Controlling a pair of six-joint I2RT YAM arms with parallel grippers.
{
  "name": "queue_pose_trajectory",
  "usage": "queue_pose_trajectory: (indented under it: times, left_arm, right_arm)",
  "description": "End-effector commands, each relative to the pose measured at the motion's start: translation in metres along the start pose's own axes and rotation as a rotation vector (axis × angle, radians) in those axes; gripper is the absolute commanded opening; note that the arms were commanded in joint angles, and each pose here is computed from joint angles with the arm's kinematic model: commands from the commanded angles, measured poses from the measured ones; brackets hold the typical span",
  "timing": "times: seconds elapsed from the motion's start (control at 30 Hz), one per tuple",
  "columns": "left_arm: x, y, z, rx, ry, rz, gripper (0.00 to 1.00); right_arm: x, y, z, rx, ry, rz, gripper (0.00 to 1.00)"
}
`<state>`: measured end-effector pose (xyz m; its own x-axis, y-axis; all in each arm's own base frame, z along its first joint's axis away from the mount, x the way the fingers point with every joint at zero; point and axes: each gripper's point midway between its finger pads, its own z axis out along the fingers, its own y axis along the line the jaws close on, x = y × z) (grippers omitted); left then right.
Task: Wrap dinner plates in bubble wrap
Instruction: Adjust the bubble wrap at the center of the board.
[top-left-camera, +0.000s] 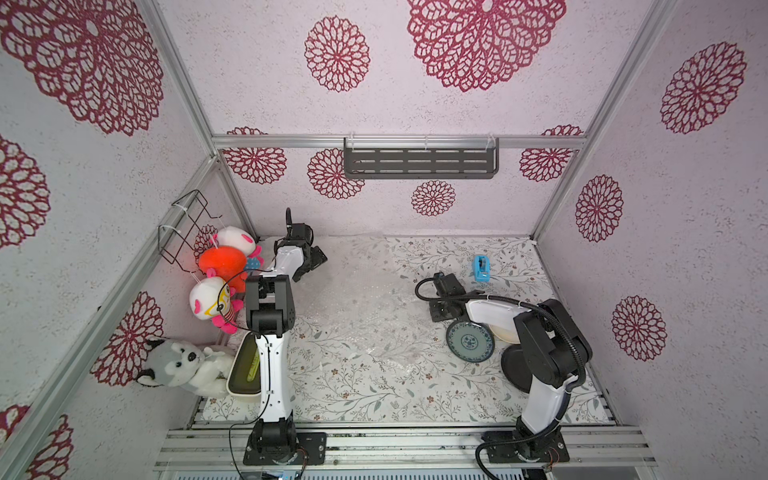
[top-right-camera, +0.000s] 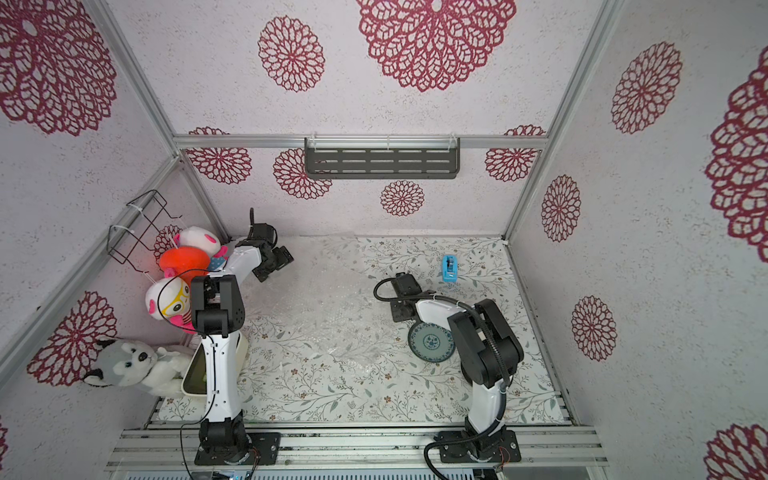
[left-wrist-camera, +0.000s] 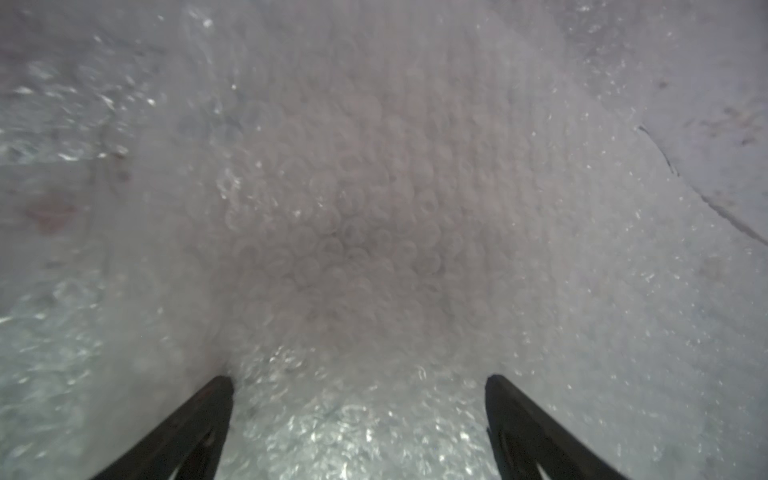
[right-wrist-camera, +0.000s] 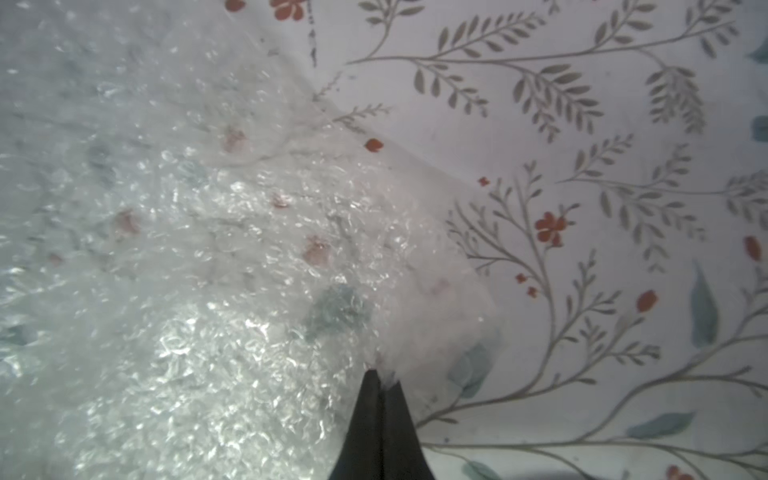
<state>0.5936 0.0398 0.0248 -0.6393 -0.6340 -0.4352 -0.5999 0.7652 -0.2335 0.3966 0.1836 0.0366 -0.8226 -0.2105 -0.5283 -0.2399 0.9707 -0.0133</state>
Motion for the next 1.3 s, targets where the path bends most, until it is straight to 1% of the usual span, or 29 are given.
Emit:
queue_pose_trajectory:
  times: [0.0,0.1,0.13,0.2,0.27,0.3,0.33,0.37,0.4,0.47,0.57,0.6,0.67,0.7,0.77,0.83,0.87,0.93,1.03,1.07,1.13,1.17,1.27]
  left_arm:
    - [-0.004,0.035,0.030,-0.038,0.056,-0.106,0.98]
    - [-0.029,0.049,0.031,-0.069,0.019,-0.149,0.98]
    - [-0.040,0.049,0.028,-0.046,0.011,-0.156,0.98]
    - [-0.059,0.039,0.013,0.030,-0.001,-0.146,0.98]
    - [-0.075,0.028,-0.019,0.073,-0.042,-0.109,0.98]
    - [-0.079,0.023,-0.037,0.090,-0.067,-0.085,0.98]
    - [-0.084,0.018,-0.059,0.113,-0.095,-0.073,0.98]
    - [-0.084,0.015,-0.075,0.125,-0.109,-0.065,0.98]
    - [-0.082,0.014,-0.092,0.133,-0.122,-0.056,0.98]
    - [-0.069,0.019,-0.121,0.110,-0.133,-0.044,0.98]
    - [-0.035,0.022,-0.156,0.067,-0.144,-0.014,0.98]
    - [-0.021,0.012,-0.174,0.100,-0.152,0.010,0.98]
    - [0.017,-0.005,-0.186,0.144,-0.106,0.059,0.98]
    - [0.042,-0.017,-0.192,0.166,-0.076,0.094,0.98]
    - [0.081,-0.028,-0.198,0.169,-0.033,0.140,0.98]
    - [0.124,-0.035,-0.203,0.149,0.013,0.191,0.98]
    - [0.143,-0.039,-0.203,0.160,0.044,0.213,0.98]
    - [0.189,-0.044,-0.200,0.185,0.143,0.247,0.98]
    - [0.252,-0.045,-0.189,0.226,0.296,0.259,0.98]
    - [0.267,-0.041,-0.186,0.220,0.329,0.263,0.98]
    - [0.294,-0.033,-0.181,0.201,0.391,0.282,0.98]
    - [0.302,-0.030,-0.180,0.192,0.408,0.289,0.98]
    - [0.320,-0.019,-0.178,0.165,0.431,0.306,0.98]
  right_arm:
    - [-0.020,0.000,-0.015,-0.044,-0.054,-0.113,0.00]
    - [-0.030,0.010,-0.010,-0.114,-0.077,-0.219,0.00]
    - [-0.036,0.013,-0.008,-0.128,-0.086,-0.257,0.00]
    - [-0.049,0.012,-0.003,-0.111,-0.095,-0.273,0.01]
    - [-0.062,0.003,-0.007,-0.057,-0.101,-0.232,0.16]
    - [-0.068,-0.001,-0.016,-0.038,-0.121,-0.190,0.34]
    - [-0.068,-0.005,-0.023,-0.035,-0.130,-0.151,0.46]
    - [-0.068,-0.009,-0.033,-0.041,-0.138,-0.095,0.53]
    - [-0.064,-0.016,-0.046,-0.042,-0.142,-0.023,0.57]
    - [-0.048,-0.031,-0.069,-0.036,-0.133,0.115,0.61]
    - [-0.003,-0.060,-0.097,0.015,-0.067,0.328,0.65]
    - [0.017,-0.072,-0.103,0.041,-0.028,0.402,0.65]
    - [0.058,-0.092,-0.110,0.093,0.057,0.508,0.66]
    - [0.077,-0.102,-0.112,0.128,0.094,0.553,0.66]
    - [0.104,-0.117,-0.116,0.175,0.137,0.606,0.67]
    - [0.116,-0.117,-0.115,0.144,0.159,0.652,0.67]
    - [0.118,-0.114,-0.114,0.119,0.166,0.663,0.66]
    - [0.117,-0.106,-0.110,0.069,0.168,0.678,0.63]
    - [0.115,-0.099,-0.102,0.018,0.159,0.691,0.59]
    - [0.115,-0.097,-0.100,0.005,0.160,0.693,0.57]
    - [0.117,-0.095,-0.094,-0.002,0.170,0.697,0.50]
    - [0.122,-0.096,-0.092,0.014,0.180,0.701,0.49]
    - [0.139,-0.112,-0.090,0.122,0.185,0.715,0.49]
